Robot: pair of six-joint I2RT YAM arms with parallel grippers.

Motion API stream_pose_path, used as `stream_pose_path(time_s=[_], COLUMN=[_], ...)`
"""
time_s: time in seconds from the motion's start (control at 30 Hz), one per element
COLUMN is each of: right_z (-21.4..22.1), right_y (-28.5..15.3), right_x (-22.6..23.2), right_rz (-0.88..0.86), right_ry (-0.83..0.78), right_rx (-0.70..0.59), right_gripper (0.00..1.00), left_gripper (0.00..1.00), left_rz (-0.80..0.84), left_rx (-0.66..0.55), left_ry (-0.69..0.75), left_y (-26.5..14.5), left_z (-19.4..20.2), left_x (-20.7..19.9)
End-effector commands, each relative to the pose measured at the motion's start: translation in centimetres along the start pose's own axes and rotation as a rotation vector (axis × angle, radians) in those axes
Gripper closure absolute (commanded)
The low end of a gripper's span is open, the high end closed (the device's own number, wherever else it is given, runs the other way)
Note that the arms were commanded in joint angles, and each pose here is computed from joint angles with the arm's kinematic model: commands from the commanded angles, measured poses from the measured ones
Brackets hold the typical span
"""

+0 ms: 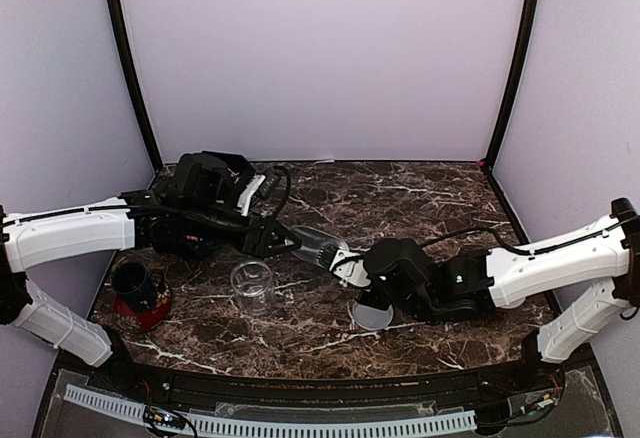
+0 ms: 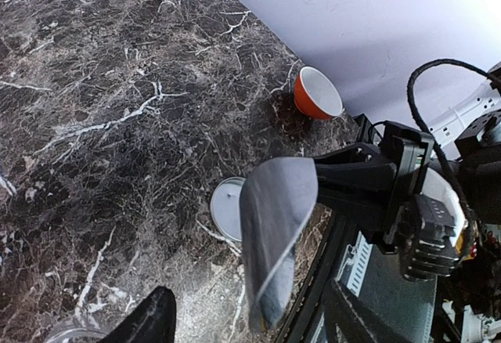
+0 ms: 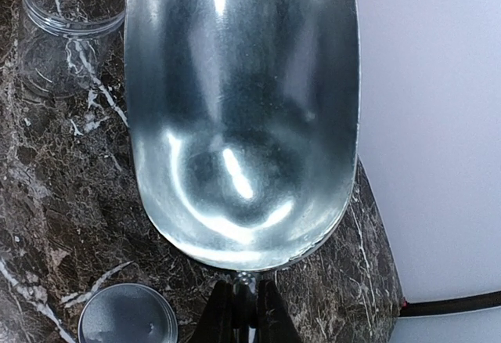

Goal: Pack the candies
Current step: Pass from the right arm to the left

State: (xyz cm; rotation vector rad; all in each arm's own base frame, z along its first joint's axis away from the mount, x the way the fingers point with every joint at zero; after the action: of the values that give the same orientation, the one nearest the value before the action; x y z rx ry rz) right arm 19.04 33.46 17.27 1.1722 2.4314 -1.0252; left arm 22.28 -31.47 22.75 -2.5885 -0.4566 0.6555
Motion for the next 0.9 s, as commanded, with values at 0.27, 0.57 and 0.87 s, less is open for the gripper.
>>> stream_pose_path(time_s=[0.27, 0.57, 0.87], right_z=[-2.4, -2.3, -2.8], right_y=[-0.6, -0.5, -1.4], right_x=[0.2, 0.6, 0.7], right_rz=[0.048, 0.048, 0.002], right_ry=[0.0, -0.014, 0.003], right_rx=[-0.089, -0.088, -0.128], right_gripper=[1.0, 1.0, 0.84], left_gripper=[0.66, 0.93, 1.0], left_rz=[0.044, 0.056, 0.094], left_rx=[-0.023, -0.011, -0.028], left_ry=[0.021, 0.017, 0.016], left_y=[1.0, 1.3, 1.2], left_z=[-1.0, -0.6, -0.7], left_x=[-0.6, -0.6, -1.2])
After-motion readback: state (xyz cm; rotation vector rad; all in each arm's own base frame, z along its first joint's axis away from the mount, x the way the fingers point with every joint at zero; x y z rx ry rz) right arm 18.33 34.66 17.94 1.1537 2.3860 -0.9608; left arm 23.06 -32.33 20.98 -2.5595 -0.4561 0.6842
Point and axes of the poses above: each gripper's point midway between its finger pads, its own y axis out along the fingers, its own x axis along the line the jaws close on, z = x × y, the point moved 2 cm from there along -y, back along the fingers, and after that the axes turned 14 degrees about y, right-handed, at the moved point
